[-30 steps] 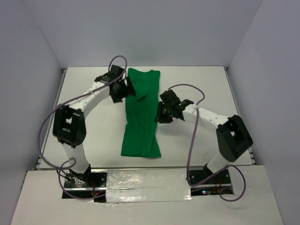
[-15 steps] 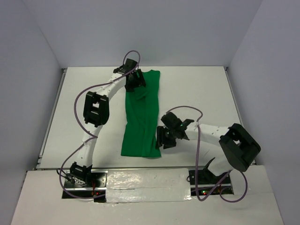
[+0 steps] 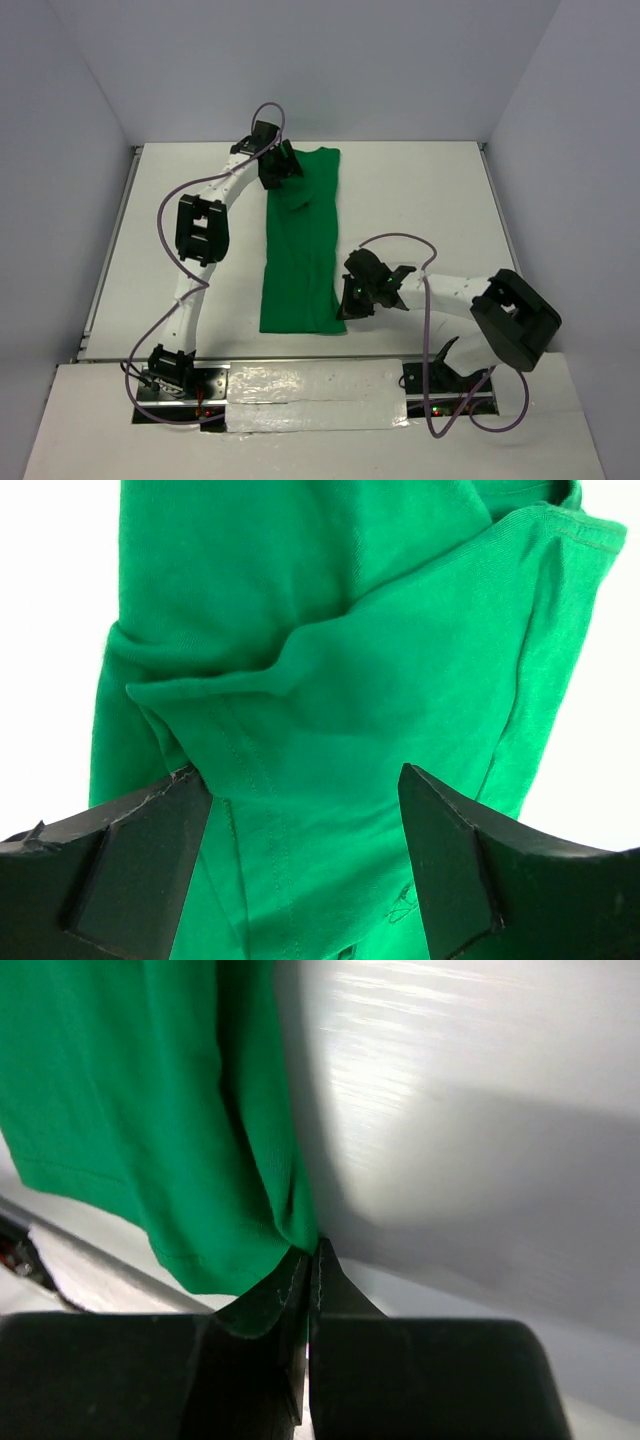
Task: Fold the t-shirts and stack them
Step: Rotate the tshirt 90 degrees
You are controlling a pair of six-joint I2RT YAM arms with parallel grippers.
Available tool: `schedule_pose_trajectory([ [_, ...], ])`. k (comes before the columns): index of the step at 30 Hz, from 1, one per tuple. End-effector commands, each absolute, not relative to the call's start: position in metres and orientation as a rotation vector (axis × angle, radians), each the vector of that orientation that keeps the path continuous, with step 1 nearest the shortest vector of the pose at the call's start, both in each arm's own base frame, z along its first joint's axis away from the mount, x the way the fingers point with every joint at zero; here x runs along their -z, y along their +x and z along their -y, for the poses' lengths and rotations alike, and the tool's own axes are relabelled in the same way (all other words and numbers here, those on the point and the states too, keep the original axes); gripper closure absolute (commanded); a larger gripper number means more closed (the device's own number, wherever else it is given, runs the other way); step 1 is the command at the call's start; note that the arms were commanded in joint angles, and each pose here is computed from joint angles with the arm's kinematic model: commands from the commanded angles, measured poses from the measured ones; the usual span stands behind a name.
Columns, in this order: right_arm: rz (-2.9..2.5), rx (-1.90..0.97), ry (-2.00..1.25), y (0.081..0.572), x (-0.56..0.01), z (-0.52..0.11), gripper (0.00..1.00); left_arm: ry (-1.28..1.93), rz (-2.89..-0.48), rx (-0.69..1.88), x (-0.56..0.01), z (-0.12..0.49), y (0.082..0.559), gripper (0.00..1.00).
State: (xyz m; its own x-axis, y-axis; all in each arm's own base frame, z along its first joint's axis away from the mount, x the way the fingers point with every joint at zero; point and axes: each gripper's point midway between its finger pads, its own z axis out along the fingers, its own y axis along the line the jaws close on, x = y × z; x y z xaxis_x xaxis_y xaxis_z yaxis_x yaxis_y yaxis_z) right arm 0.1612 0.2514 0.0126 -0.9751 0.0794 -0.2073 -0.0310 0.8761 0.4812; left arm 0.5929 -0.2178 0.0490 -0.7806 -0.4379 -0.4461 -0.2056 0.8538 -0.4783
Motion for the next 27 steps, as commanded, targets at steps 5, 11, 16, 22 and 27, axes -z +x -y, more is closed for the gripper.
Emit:
schedule_pose_trajectory([
  [5,-2.794,-0.518,0.269,0.153,-0.002,-0.204,1.0,-0.499,-2.539,0.542,0.003,0.212,0.592,0.13],
  [11,-2.856,-0.501,0.285,0.141,0.015,-0.198,1.0,-0.496,-2.546,0.551,0.008,0.212,0.592,0.13],
  [16,-2.853,-0.569,0.31,0.136,0.018,-0.196,0.87,-0.498,-2.545,0.555,0.006,0.206,0.593,0.13],
  [22,-2.83,-0.553,0.262,0.144,0.008,-0.196,0.58,-0.411,-2.485,0.627,-0.044,0.219,0.595,0.07],
  [27,-2.792,-0.504,0.22,0.154,-0.007,-0.192,0.58,-0.359,-2.356,0.535,-0.141,0.204,0.582,0.01],
])
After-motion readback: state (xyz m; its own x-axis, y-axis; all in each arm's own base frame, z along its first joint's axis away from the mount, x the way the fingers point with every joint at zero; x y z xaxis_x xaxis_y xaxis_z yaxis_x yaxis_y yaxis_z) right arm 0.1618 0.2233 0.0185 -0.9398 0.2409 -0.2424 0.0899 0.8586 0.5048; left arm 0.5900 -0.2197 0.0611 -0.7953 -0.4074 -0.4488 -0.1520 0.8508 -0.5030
